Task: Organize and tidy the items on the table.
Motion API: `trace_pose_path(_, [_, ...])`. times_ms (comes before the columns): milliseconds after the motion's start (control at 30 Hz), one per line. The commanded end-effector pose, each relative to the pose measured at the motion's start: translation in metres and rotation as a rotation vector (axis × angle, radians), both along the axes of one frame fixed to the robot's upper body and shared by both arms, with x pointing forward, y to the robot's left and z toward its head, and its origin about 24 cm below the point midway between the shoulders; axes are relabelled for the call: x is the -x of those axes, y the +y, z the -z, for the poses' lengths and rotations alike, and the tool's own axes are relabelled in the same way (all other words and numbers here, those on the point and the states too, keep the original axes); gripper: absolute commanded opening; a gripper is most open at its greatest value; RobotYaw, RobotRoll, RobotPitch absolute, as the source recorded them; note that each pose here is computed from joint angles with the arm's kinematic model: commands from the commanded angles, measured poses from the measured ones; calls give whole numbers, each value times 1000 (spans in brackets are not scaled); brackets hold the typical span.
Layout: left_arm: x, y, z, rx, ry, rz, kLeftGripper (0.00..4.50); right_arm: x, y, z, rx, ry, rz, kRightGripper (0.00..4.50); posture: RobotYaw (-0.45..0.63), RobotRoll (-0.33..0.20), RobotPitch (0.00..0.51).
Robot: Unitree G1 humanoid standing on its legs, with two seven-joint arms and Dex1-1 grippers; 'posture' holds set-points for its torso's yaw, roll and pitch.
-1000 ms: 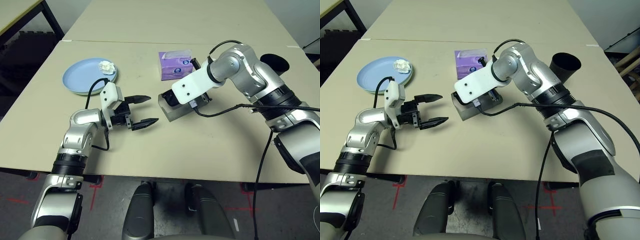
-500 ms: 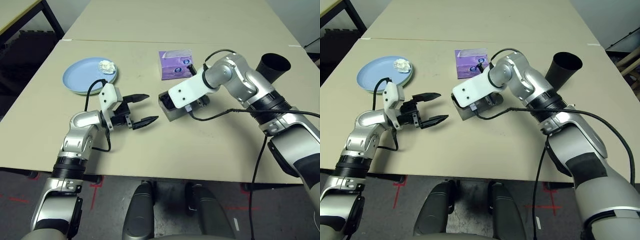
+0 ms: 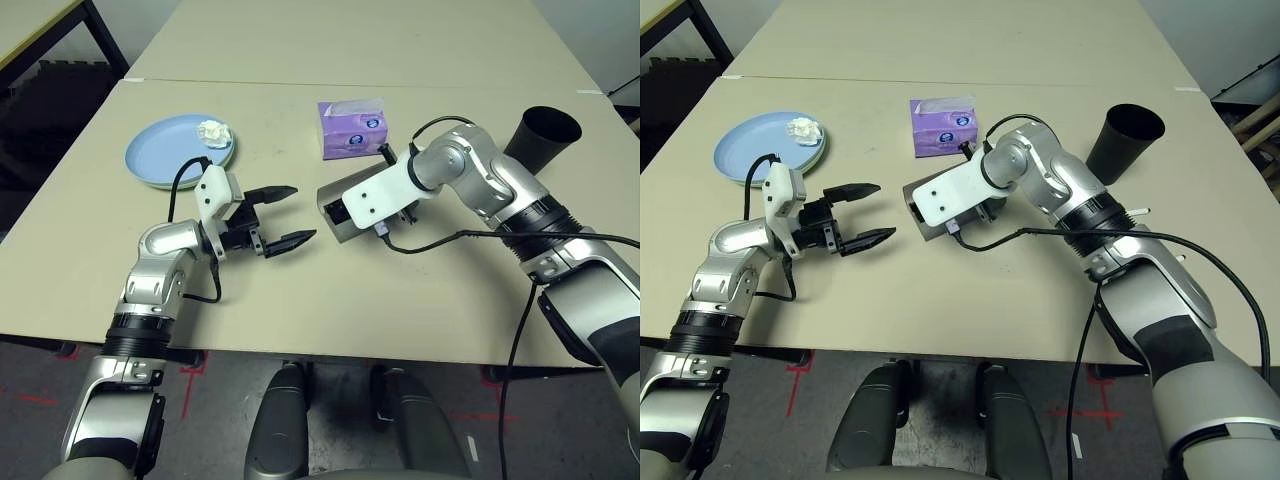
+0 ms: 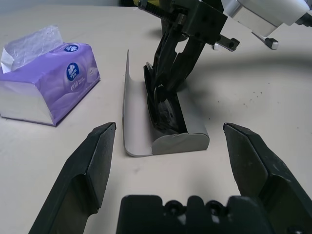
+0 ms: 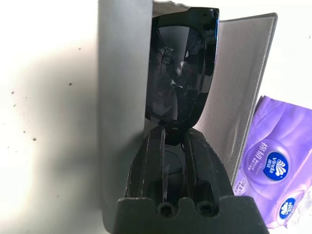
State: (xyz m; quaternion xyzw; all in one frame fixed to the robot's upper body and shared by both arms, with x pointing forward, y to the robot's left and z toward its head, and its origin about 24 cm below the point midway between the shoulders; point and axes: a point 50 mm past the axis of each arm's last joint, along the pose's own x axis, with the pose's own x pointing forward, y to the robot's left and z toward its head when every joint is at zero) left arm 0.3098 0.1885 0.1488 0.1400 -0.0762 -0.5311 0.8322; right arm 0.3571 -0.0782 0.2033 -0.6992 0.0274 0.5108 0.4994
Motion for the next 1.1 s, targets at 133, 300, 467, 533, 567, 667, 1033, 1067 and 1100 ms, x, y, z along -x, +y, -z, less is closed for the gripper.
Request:
trace_pose_path(133, [1, -2, -4, 7, -28, 20, 4500, 2, -2, 8, 45, 36, -12, 478, 244, 0, 206])
trace_pose_path(300, [2, -1, -3, 3, -20, 18, 4500, 2, -1, 9, 47, 65, -11, 478, 246, 0, 204])
trace_pose_path(467, [0, 2, -4, 8, -9, 6, 4500, 1, -1, 4, 64, 82, -9, 1461, 240, 0, 203])
trace_pose_path(533, [-1, 2, -4, 6, -7, 6, 4500, -1, 0, 0, 63, 68, -9, 2158, 238, 0, 200])
trace_pose_path(567, [-1, 2, -4, 5, -7, 6, 4500, -2, 1, -2, 62, 59, -9, 2512, 238, 0, 200])
trace_pose_path(667, [-2, 3, -5, 4, -7, 4, 4500, -5, 2, -6, 56, 43, -10, 3632, 234, 0, 196])
trace_pose_path(1033, [-6, 1, -4, 4, -4, 10, 4500, -10, -10, -58, -227, 44, 50, 4444, 201, 0, 188])
trace_pose_path(1067, [-7, 1, -4, 4, -4, 11, 4500, -10, -13, -63, -277, 63, 58, 4444, 195, 0, 188])
trace_pose_path(1100, [-7, 1, -4, 4, -3, 13, 4500, -10, -16, -66, -339, 94, 70, 4444, 188, 0, 188])
